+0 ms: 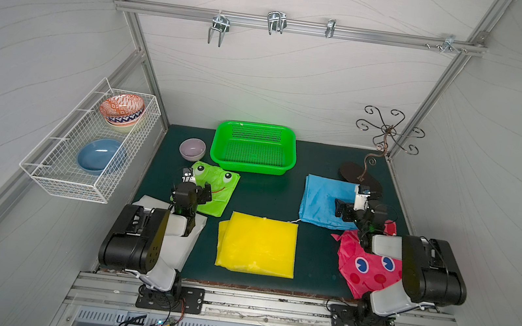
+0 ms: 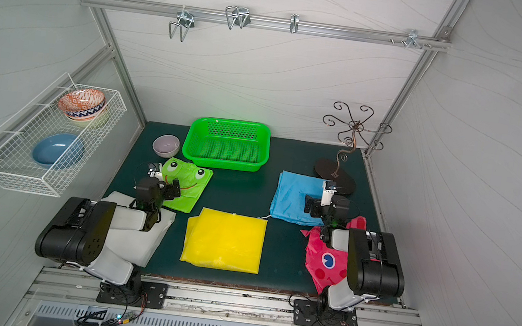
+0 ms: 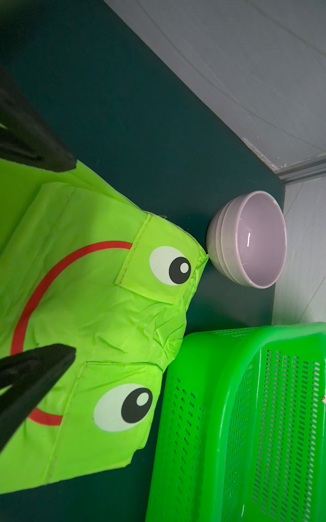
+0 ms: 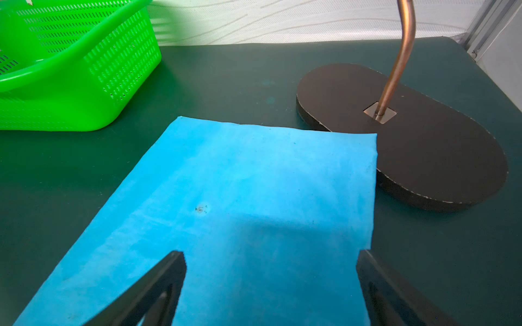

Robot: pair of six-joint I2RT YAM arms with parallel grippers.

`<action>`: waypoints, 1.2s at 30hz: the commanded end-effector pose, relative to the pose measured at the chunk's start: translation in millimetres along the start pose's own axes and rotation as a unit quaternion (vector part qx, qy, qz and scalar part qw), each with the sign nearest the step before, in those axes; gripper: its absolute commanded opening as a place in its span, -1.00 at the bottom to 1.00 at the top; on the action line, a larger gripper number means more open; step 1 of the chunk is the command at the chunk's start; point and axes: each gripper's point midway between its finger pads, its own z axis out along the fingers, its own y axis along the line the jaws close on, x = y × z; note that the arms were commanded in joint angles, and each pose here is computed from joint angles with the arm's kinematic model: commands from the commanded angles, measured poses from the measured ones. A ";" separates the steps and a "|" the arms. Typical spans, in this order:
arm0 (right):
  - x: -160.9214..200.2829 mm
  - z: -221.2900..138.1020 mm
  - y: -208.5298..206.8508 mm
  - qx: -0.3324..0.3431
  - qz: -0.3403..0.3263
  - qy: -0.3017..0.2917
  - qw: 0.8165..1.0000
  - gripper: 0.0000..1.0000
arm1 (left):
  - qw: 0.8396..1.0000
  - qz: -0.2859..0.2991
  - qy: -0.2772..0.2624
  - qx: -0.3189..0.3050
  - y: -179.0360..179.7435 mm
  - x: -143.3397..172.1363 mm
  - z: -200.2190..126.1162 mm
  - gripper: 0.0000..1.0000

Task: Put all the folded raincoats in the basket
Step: Move the basket to the center of the board.

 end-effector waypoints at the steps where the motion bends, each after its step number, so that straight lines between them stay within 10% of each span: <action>1: -5.7 4.0 -1.3 0.000 0.002 -0.007 1.000 0.98 | 0.999 0.000 -0.032 0.002 -4.1 -22.9 4.9 1.00; 18: -14.7 -11.8 -20.6 0.048 0.034 -0.038 0.998 0.98 | 0.999 0.000 -0.032 0.003 -4.1 -22.3 4.0 1.00; 33: -151.6 -108.5 53.5 -0.050 0.046 -0.119 0.991 0.98 | 0.988 0.043 0.081 0.125 -49.0 -70.8 -24.9 0.99; 36: -161.0 -121.9 60.8 -0.063 0.136 -0.065 0.987 0.98 | 0.977 0.059 0.126 0.159 -58.9 -82.8 -45.1 0.99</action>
